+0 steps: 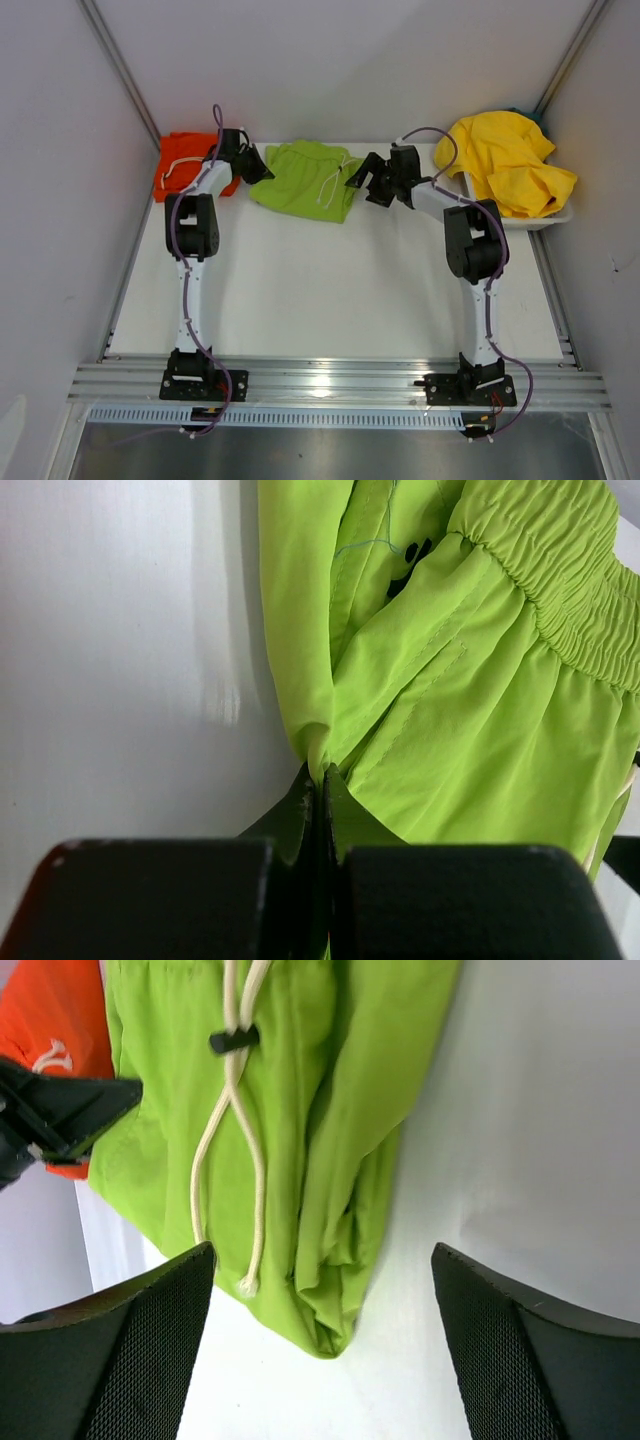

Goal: Fold and stack the shorts
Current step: Neatly place the folded shorts to the corner

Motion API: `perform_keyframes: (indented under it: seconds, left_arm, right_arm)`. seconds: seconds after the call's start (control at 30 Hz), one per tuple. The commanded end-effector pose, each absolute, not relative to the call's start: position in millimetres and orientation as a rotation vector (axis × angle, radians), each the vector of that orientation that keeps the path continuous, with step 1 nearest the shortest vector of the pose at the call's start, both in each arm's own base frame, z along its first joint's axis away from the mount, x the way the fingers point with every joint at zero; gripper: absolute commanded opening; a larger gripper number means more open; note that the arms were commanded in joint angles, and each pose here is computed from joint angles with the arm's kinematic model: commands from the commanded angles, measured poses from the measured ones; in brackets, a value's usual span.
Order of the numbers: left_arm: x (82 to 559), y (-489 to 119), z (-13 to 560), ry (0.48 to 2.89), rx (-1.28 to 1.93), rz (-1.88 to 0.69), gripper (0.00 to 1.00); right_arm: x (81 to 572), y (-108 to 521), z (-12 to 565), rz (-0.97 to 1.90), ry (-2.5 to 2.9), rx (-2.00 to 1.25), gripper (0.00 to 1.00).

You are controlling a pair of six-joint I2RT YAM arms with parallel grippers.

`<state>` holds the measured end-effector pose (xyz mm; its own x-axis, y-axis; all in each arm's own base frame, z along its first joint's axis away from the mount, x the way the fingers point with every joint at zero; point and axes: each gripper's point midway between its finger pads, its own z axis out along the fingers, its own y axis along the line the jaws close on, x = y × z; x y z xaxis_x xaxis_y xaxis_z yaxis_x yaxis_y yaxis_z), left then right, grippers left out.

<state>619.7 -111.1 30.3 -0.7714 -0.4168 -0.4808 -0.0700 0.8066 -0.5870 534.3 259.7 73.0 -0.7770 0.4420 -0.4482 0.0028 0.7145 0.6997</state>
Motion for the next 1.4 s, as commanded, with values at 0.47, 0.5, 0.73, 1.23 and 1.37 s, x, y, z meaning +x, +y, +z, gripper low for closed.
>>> perform_keyframes:
  seconds: [0.47,0.5,0.73,1.23,1.37]
  left_arm:
    - [619,-111,72,2.321,-0.313,-0.708,0.00]
    - [618,-111,71,2.322,-0.313,-0.709,0.00]
    - [618,-112,73,2.320,-0.315,-0.715,0.00]
    - [624,-101,100,2.266,-0.314,-0.636,0.00]
    - [632,-87,136,2.184,-0.294,-0.531,0.00]
  right_arm:
    - [552,281,72,1.080,2.258,0.295,0.92]
    - [553,282,71,1.086,2.258,0.296,0.92]
    - [558,299,53,1.078,2.315,0.316,0.84]
    - [572,323,58,1.106,2.224,0.373,0.07]
    - [577,346,65,1.135,2.185,0.366,0.00]
